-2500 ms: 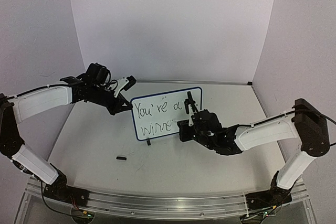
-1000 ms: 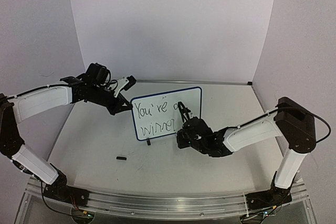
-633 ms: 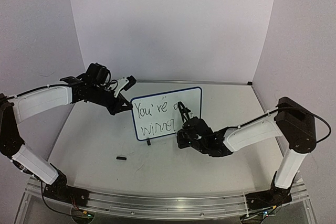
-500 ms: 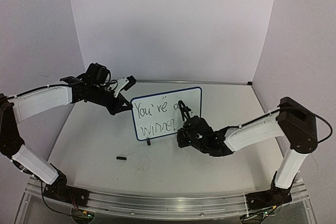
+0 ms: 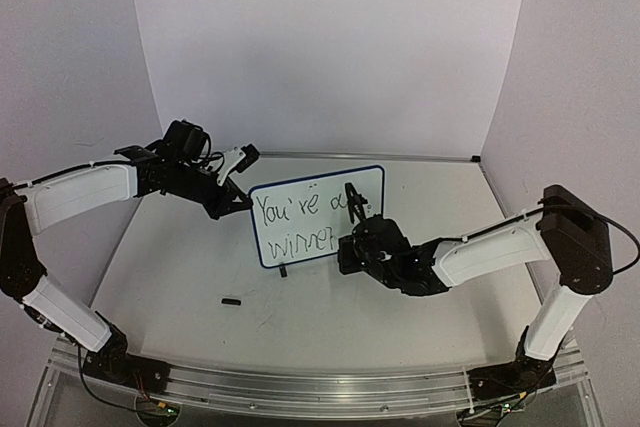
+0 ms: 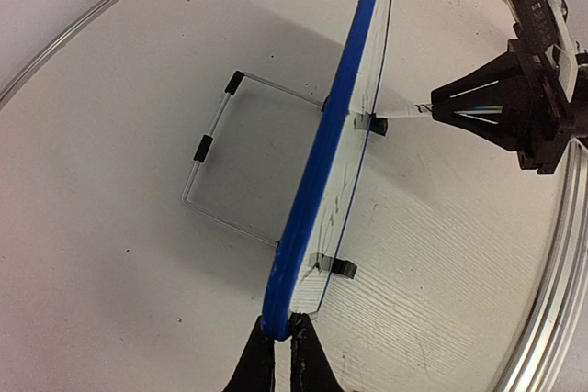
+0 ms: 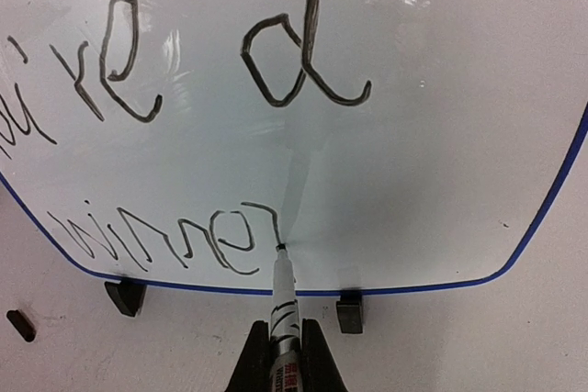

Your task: Write a sentence on the whiteboard

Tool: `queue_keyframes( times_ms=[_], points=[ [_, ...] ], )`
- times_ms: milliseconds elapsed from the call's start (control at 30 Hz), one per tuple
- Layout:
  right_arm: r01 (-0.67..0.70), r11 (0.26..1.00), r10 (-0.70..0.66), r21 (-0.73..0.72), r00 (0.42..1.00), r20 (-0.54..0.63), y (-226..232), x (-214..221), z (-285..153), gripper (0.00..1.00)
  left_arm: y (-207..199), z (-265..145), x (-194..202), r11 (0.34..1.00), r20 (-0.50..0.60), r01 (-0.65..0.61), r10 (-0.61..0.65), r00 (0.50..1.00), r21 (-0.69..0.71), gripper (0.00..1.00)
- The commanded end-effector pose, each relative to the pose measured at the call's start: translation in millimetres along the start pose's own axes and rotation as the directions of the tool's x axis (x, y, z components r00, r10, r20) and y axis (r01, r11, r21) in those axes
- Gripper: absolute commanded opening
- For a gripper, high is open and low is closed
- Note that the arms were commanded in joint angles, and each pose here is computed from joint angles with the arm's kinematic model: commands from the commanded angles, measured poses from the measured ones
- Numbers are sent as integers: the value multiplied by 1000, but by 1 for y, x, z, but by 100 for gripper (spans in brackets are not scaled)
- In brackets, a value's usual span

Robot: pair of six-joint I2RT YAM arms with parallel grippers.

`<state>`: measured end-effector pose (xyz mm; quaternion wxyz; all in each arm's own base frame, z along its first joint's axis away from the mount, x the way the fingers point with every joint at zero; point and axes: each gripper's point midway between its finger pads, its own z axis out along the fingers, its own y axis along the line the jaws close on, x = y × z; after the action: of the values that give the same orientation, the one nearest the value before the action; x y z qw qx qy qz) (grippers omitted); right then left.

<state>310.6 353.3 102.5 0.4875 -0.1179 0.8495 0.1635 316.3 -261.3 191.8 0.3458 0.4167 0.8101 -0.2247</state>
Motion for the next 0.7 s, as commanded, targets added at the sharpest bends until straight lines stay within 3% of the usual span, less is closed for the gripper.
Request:
queue_keyframes(
  times_ms=[0,667],
  points=[
    [-42,998,39,38,996,77,-8,-22,-8,0,14,5,24,997,-99,-8,1,995,-72,0],
    [-40,999,37,29,996,77,-8,-24,-12,0,14,5,23,998,-98,-7,0,995,-69,0]
  ],
)
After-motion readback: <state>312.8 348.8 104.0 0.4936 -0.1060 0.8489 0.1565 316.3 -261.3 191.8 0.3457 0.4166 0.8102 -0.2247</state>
